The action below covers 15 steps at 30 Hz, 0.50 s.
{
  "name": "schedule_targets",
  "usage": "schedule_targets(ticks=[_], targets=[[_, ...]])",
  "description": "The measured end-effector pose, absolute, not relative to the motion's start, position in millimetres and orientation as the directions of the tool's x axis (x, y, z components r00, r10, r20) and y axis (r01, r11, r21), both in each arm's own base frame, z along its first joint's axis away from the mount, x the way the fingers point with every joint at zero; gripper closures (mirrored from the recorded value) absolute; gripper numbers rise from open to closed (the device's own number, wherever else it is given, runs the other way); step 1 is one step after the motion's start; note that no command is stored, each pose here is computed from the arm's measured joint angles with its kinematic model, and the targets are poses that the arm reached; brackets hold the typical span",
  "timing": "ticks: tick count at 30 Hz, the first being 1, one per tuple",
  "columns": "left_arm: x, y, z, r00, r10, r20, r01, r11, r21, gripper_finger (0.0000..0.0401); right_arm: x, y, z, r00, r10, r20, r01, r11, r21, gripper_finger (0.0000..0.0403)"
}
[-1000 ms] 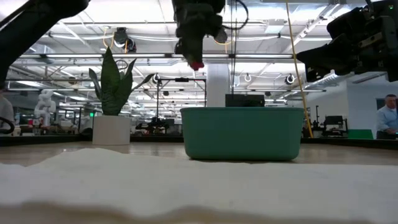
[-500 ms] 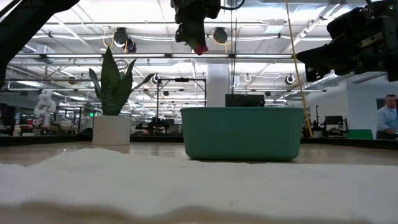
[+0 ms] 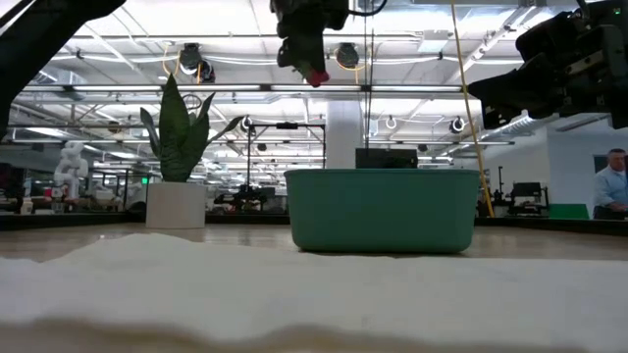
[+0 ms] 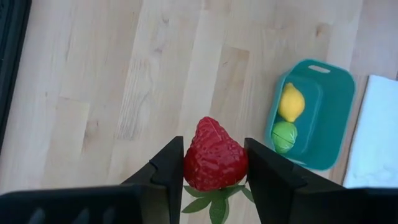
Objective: Pick and placing Produce into tupperware
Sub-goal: Put the strawberry into the blue bin
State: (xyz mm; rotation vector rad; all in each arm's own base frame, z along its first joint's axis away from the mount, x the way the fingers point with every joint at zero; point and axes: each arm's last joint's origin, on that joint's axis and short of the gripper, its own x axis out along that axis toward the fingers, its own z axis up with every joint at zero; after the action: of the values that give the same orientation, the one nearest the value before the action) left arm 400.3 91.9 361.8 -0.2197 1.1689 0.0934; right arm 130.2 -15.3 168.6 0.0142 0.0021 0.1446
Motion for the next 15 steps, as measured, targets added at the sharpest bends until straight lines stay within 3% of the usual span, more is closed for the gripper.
schedule_targets(ticks=[6,15], targets=[[411.3,72.8,365.7,0.474,-0.169,-0.864,-0.053,0.974,-0.220,0.0265,130.2,-15.3,168.6,0.990,0.144,-0.001,-0.144,0.989,0.015,0.0403],[420.8,38.7,368.3,0.507,-0.214,-0.835,0.046,0.974,-0.221,0.0265,130.2,-15.3,168.5,0.990,0.144,-0.001,-0.144,0.989,0.015,0.0403]])
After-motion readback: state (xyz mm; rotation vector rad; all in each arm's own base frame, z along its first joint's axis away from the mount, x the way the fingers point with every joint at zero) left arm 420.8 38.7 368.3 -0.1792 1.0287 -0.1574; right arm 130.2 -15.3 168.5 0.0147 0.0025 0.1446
